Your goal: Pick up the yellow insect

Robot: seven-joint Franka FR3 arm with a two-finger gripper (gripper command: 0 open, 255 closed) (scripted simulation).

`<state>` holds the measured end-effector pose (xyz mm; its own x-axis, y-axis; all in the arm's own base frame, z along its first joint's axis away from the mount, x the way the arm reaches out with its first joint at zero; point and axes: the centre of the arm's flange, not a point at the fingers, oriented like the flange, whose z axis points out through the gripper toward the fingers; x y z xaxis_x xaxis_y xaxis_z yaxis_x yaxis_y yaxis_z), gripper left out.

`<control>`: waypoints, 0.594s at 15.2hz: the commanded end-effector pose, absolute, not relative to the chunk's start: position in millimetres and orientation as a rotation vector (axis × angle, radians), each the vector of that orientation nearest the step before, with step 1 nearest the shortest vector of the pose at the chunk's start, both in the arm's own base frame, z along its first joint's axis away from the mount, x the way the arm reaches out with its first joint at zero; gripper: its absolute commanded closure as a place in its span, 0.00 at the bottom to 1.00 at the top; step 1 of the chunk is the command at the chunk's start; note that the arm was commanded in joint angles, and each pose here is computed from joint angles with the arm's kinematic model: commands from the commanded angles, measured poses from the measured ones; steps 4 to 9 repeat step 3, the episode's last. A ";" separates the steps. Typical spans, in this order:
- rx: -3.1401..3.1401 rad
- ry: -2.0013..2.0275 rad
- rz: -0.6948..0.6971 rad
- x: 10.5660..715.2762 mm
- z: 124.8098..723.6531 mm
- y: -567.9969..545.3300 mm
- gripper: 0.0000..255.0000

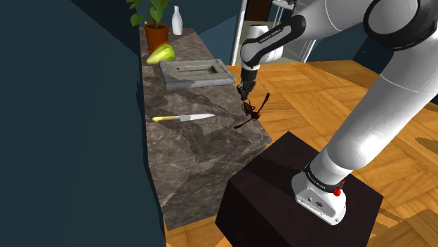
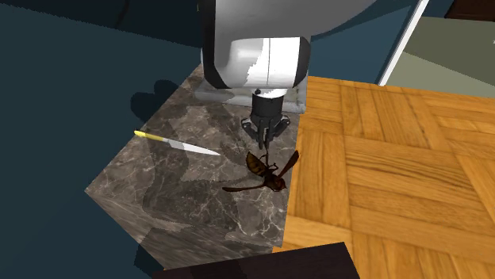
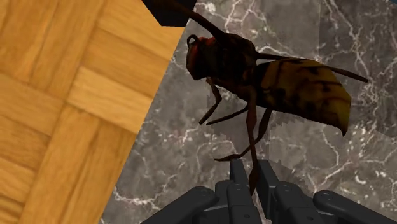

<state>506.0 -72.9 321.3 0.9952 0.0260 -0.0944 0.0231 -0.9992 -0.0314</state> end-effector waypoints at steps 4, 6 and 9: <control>-3.108 -0.038 0.148 506.4 333.0 -73.3 1.00; -3.108 -0.038 0.148 506.4 333.0 -73.3 1.00; -3.108 -0.038 0.148 506.4 333.0 -73.3 1.00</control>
